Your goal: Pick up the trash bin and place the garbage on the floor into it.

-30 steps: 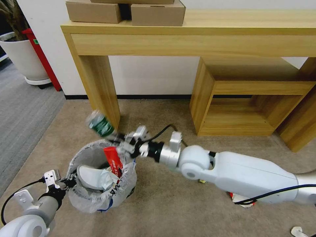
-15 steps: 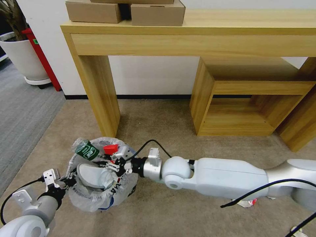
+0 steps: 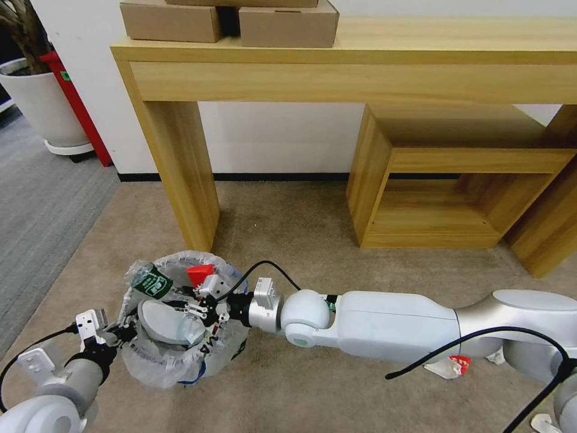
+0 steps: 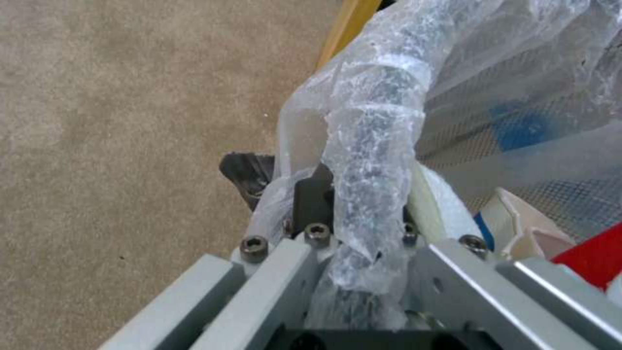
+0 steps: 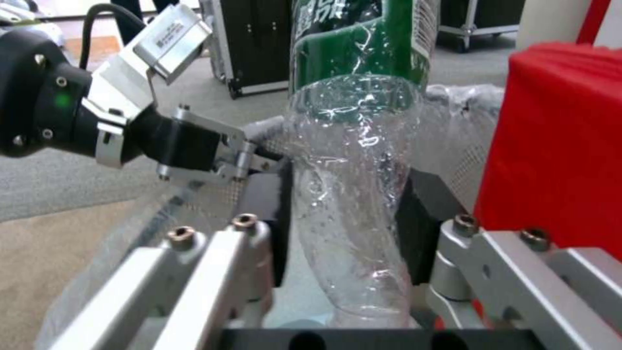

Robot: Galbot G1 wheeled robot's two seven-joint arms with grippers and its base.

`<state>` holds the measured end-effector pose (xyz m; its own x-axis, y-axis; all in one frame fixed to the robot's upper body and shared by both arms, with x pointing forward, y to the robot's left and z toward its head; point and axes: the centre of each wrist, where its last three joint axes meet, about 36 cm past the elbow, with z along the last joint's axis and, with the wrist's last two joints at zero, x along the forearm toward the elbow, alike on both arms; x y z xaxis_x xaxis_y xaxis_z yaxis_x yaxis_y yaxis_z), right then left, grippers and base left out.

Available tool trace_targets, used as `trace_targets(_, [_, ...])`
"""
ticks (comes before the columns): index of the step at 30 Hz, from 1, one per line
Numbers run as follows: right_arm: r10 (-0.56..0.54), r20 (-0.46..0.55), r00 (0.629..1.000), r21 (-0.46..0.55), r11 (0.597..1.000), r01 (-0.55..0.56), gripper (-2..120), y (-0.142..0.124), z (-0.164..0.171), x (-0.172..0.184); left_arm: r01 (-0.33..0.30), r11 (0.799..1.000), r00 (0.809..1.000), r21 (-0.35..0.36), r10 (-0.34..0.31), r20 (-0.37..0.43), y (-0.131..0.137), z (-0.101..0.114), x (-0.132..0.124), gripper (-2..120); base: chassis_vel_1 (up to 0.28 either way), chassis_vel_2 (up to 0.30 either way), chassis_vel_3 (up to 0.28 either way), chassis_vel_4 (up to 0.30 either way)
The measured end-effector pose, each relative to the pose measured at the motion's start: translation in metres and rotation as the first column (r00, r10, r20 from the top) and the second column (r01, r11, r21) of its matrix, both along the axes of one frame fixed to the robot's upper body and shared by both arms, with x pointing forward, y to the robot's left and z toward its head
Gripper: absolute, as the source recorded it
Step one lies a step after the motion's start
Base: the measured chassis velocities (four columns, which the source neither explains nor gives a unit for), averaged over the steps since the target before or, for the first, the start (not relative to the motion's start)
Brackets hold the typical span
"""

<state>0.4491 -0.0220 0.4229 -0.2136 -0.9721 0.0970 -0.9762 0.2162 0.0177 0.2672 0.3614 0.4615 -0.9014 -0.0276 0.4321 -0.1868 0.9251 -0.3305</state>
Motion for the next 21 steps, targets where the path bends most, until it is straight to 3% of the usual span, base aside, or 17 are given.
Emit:
trace_targets(5, [-0.009, -0.001, 1.000, -0.001, 1.000, 0.009, 53, -0.006, -0.002, 0.001, 0.000, 1.000, 1.000, -0.003, 0.000, -0.001, 0.000, -0.001, 0.001, 1, 0.000, 0.000, 0.000, 0.000])
trace_targets(8, [-0.012, 0.000, 1.000, 0.006, 1.000, 0.012, 70, -0.009, 0.000, 0.001, -0.001, 1.000, 1.000, -0.005, 0.001, -0.004, 0.000, -0.004, 0.003, 1, 0.000, 0.000, 0.000, 0.000])
trace_targets(15, [-0.022, -0.002, 1.000, 0.037, 0.999, 0.022, 95, -0.012, 0.009, 0.000, -0.005, 1.000, 1.000, -0.006, 0.005, -0.009, 0.000, -0.006, 0.003, 1, 0.000, 0.000, 0.000, 0.000])
trace_targets(21, [-0.054, -0.018, 0.998, 0.087, 0.995, 0.055, 100, -0.017, 0.025, -0.002, -0.006, 1.000, 1.000, -0.002, 0.006, -0.013, 0.000, -0.007, 0.002, 1, 0.000, 0.000, 0.000, 0.000])
